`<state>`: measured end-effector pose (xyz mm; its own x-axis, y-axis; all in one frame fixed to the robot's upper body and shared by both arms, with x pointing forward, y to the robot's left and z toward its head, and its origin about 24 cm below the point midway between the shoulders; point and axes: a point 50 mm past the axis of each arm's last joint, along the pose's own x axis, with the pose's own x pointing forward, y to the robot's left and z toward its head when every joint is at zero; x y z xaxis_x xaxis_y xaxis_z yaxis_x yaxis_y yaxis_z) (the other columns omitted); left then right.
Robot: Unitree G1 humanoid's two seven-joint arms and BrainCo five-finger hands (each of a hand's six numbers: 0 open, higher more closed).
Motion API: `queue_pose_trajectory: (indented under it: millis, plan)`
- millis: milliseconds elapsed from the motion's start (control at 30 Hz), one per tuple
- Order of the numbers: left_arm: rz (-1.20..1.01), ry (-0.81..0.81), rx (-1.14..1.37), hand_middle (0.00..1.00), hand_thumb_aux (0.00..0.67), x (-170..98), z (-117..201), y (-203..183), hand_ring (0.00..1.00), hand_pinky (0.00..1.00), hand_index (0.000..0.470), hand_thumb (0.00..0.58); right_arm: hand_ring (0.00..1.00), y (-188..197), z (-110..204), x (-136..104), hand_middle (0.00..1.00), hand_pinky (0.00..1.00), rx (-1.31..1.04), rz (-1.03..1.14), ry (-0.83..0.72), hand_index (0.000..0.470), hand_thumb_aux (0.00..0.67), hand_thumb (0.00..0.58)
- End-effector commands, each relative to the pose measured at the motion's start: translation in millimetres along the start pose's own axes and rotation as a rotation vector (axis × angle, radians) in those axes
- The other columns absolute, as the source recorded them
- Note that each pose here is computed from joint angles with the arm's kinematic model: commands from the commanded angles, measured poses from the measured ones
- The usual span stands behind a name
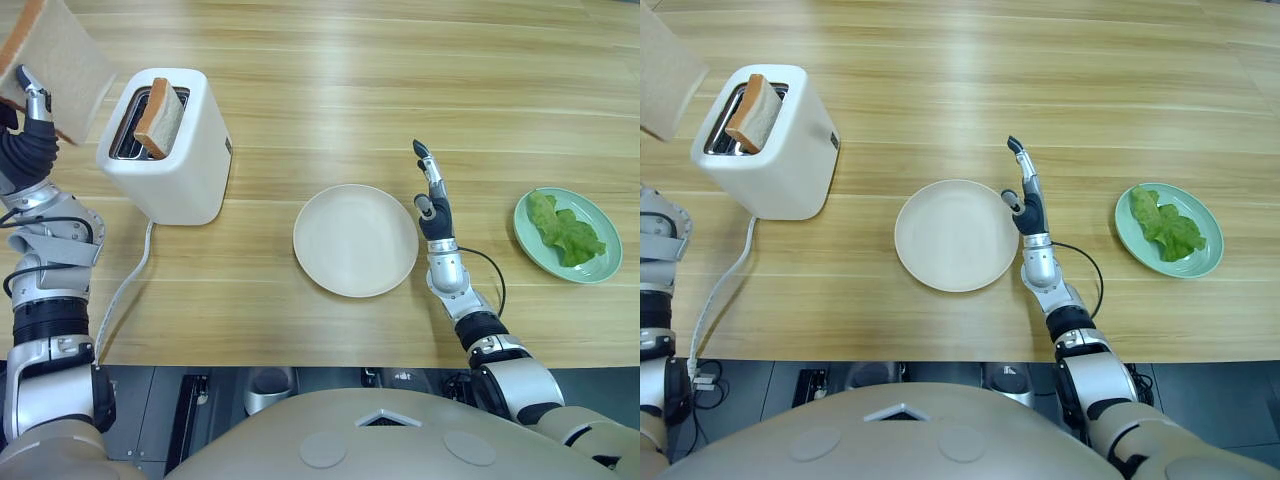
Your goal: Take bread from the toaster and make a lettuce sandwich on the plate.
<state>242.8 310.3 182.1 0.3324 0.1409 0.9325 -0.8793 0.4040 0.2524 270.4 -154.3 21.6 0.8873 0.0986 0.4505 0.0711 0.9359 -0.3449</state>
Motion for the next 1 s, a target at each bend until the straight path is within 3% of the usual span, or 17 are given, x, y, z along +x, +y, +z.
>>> queue_pose_trajectory:
  millis: [33,133,233,500,700,1000]
  plan:
    - [-0.051,-0.118,-0.253,1.00,0.670,-4.3,46.6,-6.8,1.00,1.00,0.460,0.580,0.00,-32.3,5.1,0.3,0.00,0.00,-0.040,-0.120,-0.049,0.000,0.000,0.000]
    - [-0.235,-0.139,-0.485,1.00,0.670,-28.9,88.8,-34.5,1.00,1.00,0.460,0.580,0.00,-62.2,8.0,-5.7,0.00,0.00,-0.144,-0.192,-0.065,0.000,0.000,0.000]
    - [-0.559,-0.043,-0.733,1.00,0.670,-72.0,123.3,-70.3,1.00,1.00,0.460,0.580,0.00,-99.8,7.3,-16.7,0.00,0.00,-0.325,-0.247,-0.049,0.000,0.000,0.000]
    - [-1.149,0.200,-1.013,1.00,0.670,-169.3,157.8,-118.4,1.00,1.00,0.460,0.580,0.00,-187.6,-10.9,-45.2,0.00,0.00,-0.763,-0.364,0.157,0.000,0.000,0.000]
    - [-1.304,0.276,-1.007,1.00,0.670,-203.4,164.7,-140.4,1.00,1.00,0.460,0.580,0.00,-238.7,-31.5,-81.6,0.00,0.00,-1.021,-0.487,0.512,0.000,0.000,0.000]
    - [-1.300,0.347,-0.825,1.00,0.670,-208.7,138.3,-152.5,1.00,1.00,0.460,0.580,0.00,-243.2,-48.0,-107.9,0.00,0.00,-1.102,-0.434,0.729,0.000,0.000,0.000]
